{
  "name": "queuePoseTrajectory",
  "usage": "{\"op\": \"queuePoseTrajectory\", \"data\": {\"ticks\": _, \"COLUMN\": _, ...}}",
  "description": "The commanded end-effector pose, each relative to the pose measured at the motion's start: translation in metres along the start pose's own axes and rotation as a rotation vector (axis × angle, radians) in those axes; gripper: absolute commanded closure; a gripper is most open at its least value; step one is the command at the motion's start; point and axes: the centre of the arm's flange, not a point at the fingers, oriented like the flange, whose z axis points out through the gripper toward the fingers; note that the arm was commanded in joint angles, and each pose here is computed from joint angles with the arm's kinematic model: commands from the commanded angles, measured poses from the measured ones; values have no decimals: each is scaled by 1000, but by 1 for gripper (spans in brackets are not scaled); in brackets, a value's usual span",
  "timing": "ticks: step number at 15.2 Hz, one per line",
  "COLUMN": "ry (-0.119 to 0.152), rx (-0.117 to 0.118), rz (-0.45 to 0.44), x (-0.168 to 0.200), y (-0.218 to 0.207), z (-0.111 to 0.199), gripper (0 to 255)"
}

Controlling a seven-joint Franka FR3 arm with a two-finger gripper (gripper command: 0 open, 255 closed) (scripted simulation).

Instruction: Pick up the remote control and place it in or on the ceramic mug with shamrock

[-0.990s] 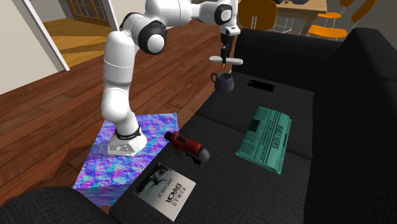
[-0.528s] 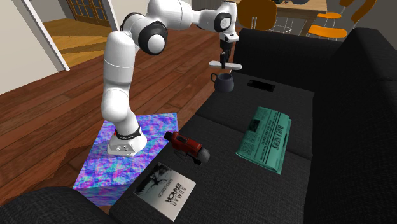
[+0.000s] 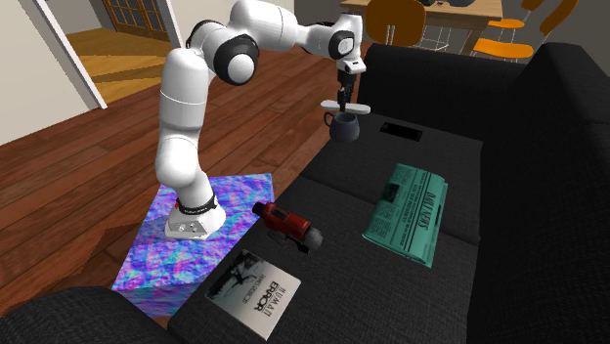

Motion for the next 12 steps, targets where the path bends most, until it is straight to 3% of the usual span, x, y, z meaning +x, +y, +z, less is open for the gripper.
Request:
{"op": "queuePoseTrajectory", "data": {"ticks": 1, "ry": 0, "rx": 1, "rz": 0, "x": 0, "y": 0, "z": 0, "gripper": 255}}
{"op": "queuePoseTrajectory", "data": {"ticks": 5, "ry": 0, "rx": 1, "rz": 0, "x": 0, "y": 0, "z": 0, "gripper": 255}}
{"op": "queuePoseTrajectory", "data": {"ticks": 6, "ry": 0, "rx": 1, "rz": 0, "x": 0, "y": 0, "z": 0, "gripper": 0}}
{"op": "queuePoseTrajectory", "data": {"ticks": 11, "ry": 0, "rx": 1, "rz": 0, "x": 0, "y": 0, "z": 0, "gripper": 0}}
{"op": "queuePoseTrajectory", "data": {"ticks": 12, "ry": 0, "rx": 1, "rz": 0, "x": 0, "y": 0, "z": -13, "gripper": 0}}
